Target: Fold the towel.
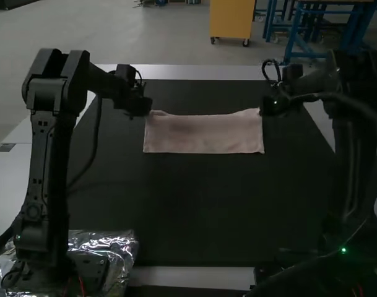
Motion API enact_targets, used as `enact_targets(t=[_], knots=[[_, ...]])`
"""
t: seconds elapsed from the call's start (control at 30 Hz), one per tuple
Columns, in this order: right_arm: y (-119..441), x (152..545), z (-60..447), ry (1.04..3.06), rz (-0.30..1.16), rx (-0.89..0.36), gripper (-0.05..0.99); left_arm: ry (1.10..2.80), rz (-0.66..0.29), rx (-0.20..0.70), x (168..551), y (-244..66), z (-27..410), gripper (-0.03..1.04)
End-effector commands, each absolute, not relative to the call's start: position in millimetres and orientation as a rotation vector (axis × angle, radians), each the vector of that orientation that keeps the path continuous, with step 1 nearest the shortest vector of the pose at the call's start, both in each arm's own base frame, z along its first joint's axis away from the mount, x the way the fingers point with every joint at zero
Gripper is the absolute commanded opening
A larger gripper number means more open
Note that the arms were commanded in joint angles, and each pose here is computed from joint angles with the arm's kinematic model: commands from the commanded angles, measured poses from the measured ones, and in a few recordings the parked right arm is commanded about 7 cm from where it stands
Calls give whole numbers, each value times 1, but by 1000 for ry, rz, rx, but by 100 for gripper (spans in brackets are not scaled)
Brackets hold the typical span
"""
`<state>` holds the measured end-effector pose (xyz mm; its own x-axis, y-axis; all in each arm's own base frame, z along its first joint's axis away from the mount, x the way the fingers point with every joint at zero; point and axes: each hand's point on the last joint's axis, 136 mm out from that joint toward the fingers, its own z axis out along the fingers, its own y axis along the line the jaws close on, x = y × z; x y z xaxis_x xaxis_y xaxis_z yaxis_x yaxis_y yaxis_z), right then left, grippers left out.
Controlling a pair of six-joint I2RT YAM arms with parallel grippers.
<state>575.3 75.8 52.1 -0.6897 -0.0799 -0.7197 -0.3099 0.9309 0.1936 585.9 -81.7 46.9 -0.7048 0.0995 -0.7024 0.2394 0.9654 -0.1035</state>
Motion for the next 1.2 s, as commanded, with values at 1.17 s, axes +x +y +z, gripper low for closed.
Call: enact_targets(t=[1.17], knots=[[62,445,25,2396,480,-260,13,2359,-226,219,429,-71,25,9]])
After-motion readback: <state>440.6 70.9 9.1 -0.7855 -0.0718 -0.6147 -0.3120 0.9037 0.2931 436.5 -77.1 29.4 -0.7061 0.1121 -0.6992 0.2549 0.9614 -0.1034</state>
